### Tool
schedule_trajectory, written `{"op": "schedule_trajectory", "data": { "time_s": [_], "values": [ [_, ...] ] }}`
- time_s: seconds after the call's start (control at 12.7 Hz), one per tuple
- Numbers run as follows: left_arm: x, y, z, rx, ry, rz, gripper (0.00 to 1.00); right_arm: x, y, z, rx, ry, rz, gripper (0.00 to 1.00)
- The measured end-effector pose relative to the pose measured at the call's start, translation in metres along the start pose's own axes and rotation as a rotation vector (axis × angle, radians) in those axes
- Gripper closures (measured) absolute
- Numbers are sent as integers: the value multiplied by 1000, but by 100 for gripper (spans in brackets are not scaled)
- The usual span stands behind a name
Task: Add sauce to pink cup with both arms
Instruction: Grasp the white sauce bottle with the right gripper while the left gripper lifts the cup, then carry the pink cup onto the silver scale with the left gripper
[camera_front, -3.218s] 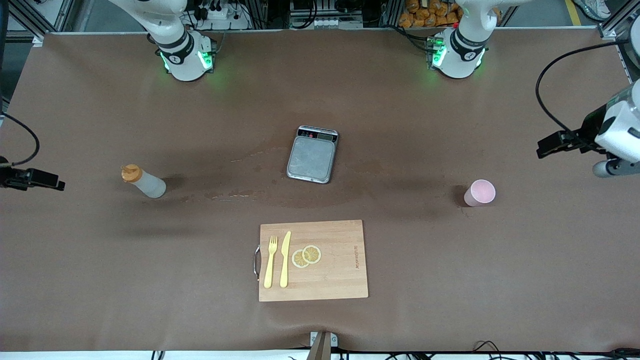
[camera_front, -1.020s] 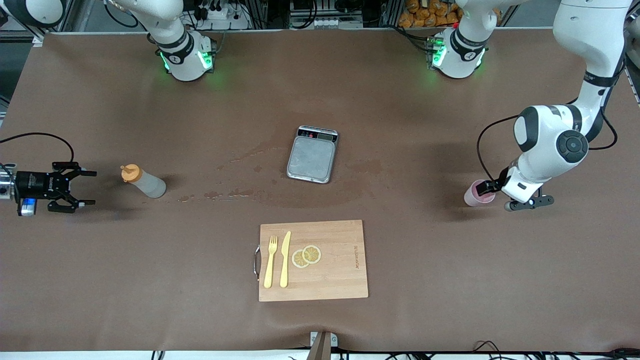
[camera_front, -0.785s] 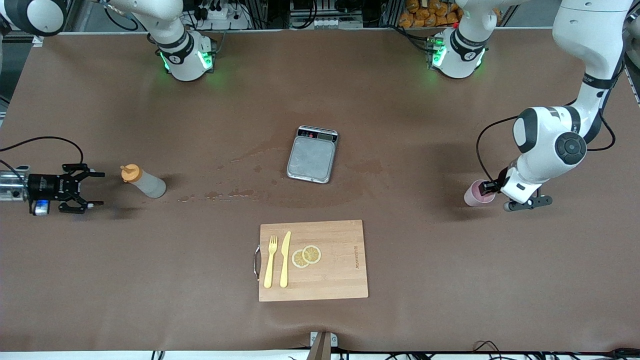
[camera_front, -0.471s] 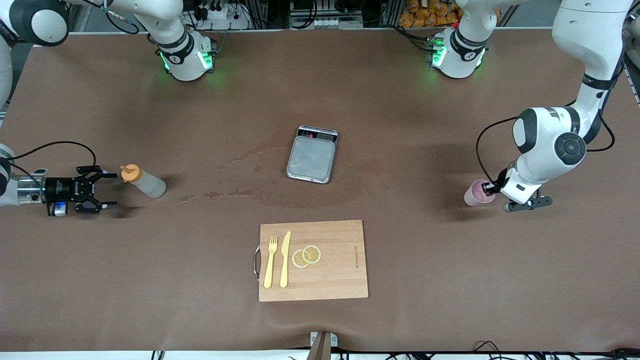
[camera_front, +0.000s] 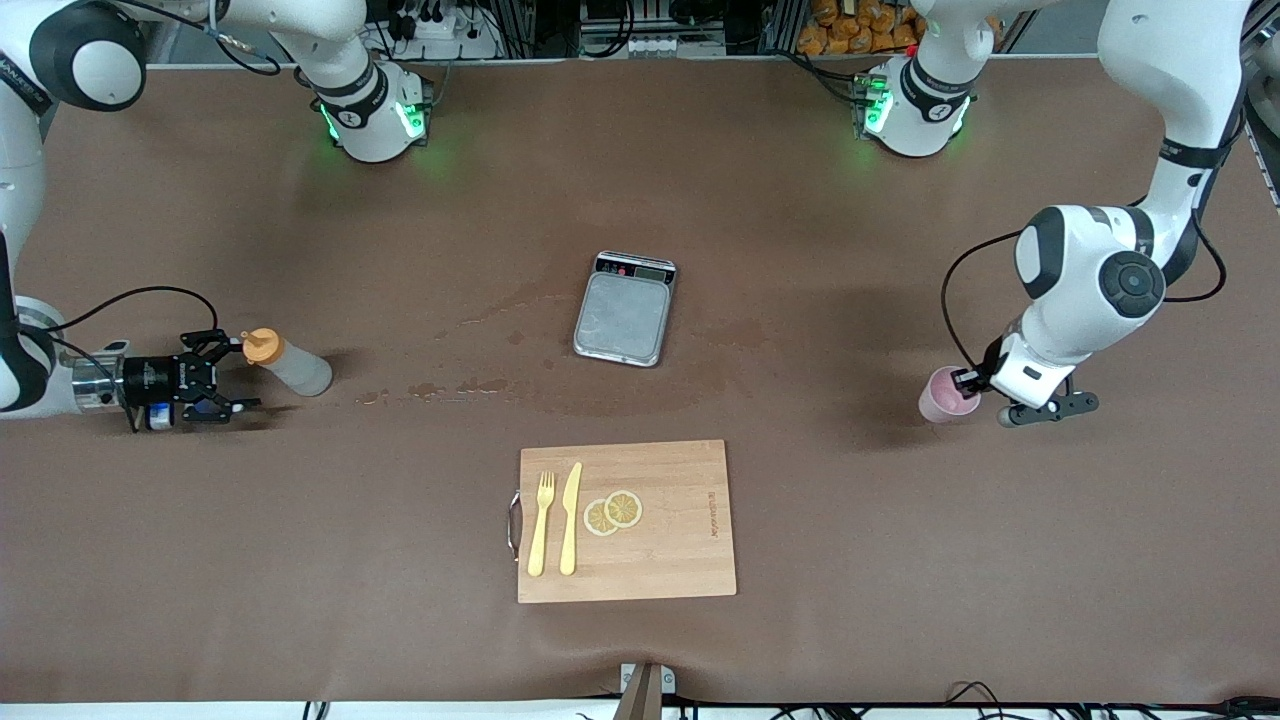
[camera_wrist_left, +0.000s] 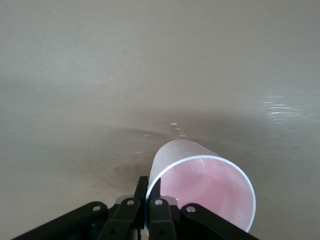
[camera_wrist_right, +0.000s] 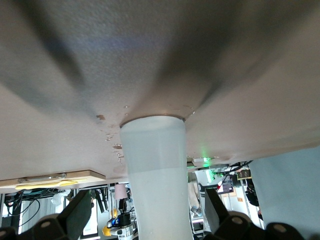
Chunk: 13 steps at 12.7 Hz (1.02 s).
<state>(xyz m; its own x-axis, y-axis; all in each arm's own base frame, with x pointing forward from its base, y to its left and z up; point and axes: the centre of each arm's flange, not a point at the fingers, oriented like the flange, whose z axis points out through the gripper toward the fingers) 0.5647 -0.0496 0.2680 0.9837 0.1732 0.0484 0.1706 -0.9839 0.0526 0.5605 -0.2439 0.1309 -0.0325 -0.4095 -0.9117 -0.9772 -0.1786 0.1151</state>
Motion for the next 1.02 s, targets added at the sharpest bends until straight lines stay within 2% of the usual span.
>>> {"op": "schedule_trajectory", "data": {
  "time_s": [0.31, 0.63, 1.02],
  "values": [
    [-34, 97, -17, -45, -20, -31, 96, 1, -5, 17, -35, -26, -1, 0],
    [-92, 209, -33, -95, -47, -139, 96, 9, -9, 37, -64, -43, 9, 0],
    [-175, 319, -29, -109, -109, -273, 96, 8, -16, 53, -91, -47, 5, 0]
  ]
}}
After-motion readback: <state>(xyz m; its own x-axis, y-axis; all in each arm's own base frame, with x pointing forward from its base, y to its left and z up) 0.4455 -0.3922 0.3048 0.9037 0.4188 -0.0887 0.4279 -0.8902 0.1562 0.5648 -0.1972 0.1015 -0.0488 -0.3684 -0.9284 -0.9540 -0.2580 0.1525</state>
